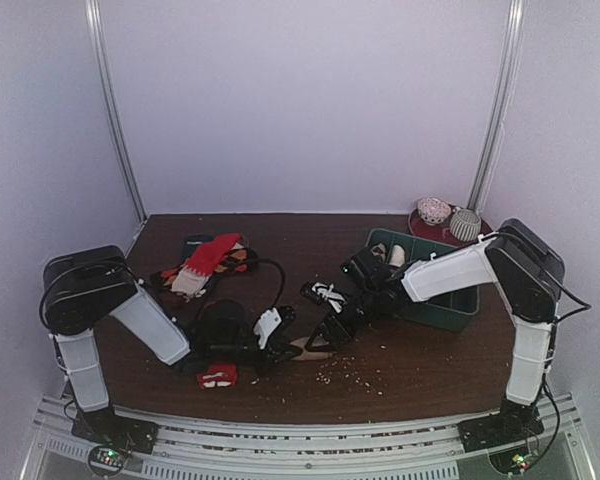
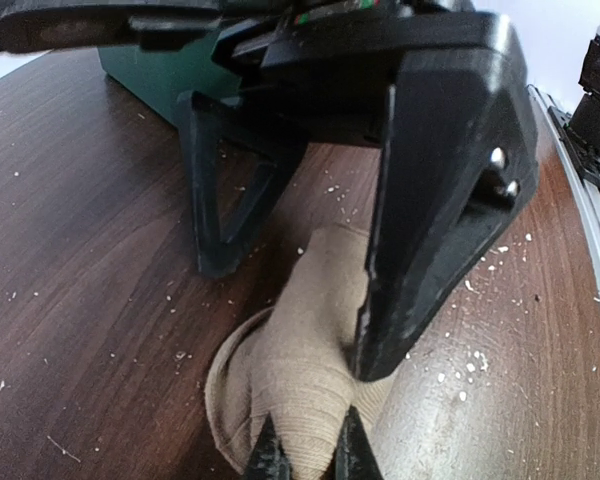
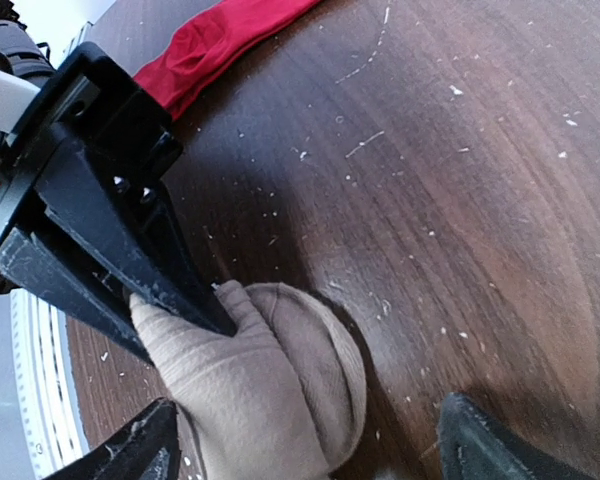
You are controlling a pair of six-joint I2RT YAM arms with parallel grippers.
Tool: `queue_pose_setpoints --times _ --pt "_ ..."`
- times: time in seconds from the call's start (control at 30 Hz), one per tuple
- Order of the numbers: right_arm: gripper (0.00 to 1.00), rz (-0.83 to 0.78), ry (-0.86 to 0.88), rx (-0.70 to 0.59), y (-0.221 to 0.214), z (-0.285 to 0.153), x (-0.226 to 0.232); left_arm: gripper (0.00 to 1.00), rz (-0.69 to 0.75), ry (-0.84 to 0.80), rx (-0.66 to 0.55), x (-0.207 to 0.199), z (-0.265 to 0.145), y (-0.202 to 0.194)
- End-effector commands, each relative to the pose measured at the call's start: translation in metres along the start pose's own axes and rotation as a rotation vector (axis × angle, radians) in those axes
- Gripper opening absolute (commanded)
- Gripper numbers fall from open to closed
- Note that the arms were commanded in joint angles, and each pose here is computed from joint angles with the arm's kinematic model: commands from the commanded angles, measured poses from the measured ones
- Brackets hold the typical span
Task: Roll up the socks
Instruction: Pick up the pair of socks from the center of the board.
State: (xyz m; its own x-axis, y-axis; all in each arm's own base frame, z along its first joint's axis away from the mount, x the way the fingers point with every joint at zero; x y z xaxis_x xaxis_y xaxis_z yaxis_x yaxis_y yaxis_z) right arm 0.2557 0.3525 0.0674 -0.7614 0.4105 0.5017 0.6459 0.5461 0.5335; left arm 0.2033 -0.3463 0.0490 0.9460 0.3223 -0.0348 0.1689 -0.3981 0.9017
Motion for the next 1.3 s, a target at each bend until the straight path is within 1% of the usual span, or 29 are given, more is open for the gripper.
queue_pose_setpoints --times 0.0,0.1,0.13,0.3,0.33,0.5,0.73,0.8,0.9,0.93,0.97,1.0,1.13,1.2,1.27 --pt "0.89 0.032 0.063 0.063 -0.017 0.007 0.003 0.0 -0.069 -0.018 0.298 -0.006 -0.005 -0.077" --pt "0.88 0.058 0.074 0.104 -0.036 0.011 0.003 0.0 -0.067 -0.021 0.302 -0.007 -0.005 -0.078" --pt "0.86 0.07 0.081 0.119 -0.041 0.013 0.004 0.0 -0.067 -0.022 0.303 -0.007 -0.004 -0.079" --pt "0.71 0.098 0.122 0.164 -0.058 0.017 0.01 0.0 -0.07 -0.025 0.313 -0.007 -0.004 -0.082" --pt "0.7 0.098 0.13 0.164 -0.059 0.018 0.013 0.0 -0.069 -0.025 0.311 -0.007 -0.004 -0.081" --pt "0.53 0.106 0.152 0.164 -0.058 0.021 0.017 0.0 -0.073 -0.027 0.312 -0.007 -0.002 -0.082" --pt "0.37 0.133 0.146 0.164 -0.054 0.028 0.013 0.0 -0.06 -0.033 0.322 -0.006 0.002 -0.084" --pt "0.27 0.146 0.143 0.167 -0.055 0.03 0.011 0.0 -0.051 -0.031 0.326 -0.005 0.003 -0.083" --pt "0.02 0.178 0.118 0.16 -0.055 0.031 0.006 0.0 -0.036 -0.017 0.314 -0.002 0.005 -0.073" --pt "0.0 0.191 0.106 0.142 -0.053 0.03 0.004 0.06 -0.026 -0.008 0.302 0.0 0.005 -0.067" --pt "0.0 0.205 0.089 0.118 -0.049 0.027 0.001 0.18 -0.015 0.007 0.29 0.003 0.004 -0.06" --pt "0.0 0.218 0.08 0.089 -0.045 0.023 -0.001 0.26 -0.004 0.025 0.274 0.006 0.002 -0.051" --pt "0.0 0.232 0.037 -0.059 -0.013 -0.005 0.006 0.43 0.03 0.11 0.225 0.025 -0.014 -0.013" --pt "0.0 0.244 -0.007 -0.128 0.003 -0.022 0.008 0.47 0.053 0.154 0.2 0.032 -0.024 0.009" --pt "0.0 0.268 -0.071 -0.197 0.017 -0.042 0.006 0.59 0.076 0.227 0.168 0.04 -0.037 0.033"
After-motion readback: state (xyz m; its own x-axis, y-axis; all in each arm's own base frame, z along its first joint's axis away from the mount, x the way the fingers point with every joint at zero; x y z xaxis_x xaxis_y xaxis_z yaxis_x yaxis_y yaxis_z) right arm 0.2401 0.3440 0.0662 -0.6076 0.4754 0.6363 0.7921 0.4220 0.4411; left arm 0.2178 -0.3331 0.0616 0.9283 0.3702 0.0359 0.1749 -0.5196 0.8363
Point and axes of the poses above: each gripper's point midway between its finger pads, its own z axis out along the fingers, its own x axis along the line the jaws close on, y = z × x, the point moved 4 cm from there along -z, back along the fingers, and after that the axes turned 7 degrees about z, right-handed, at the moved point
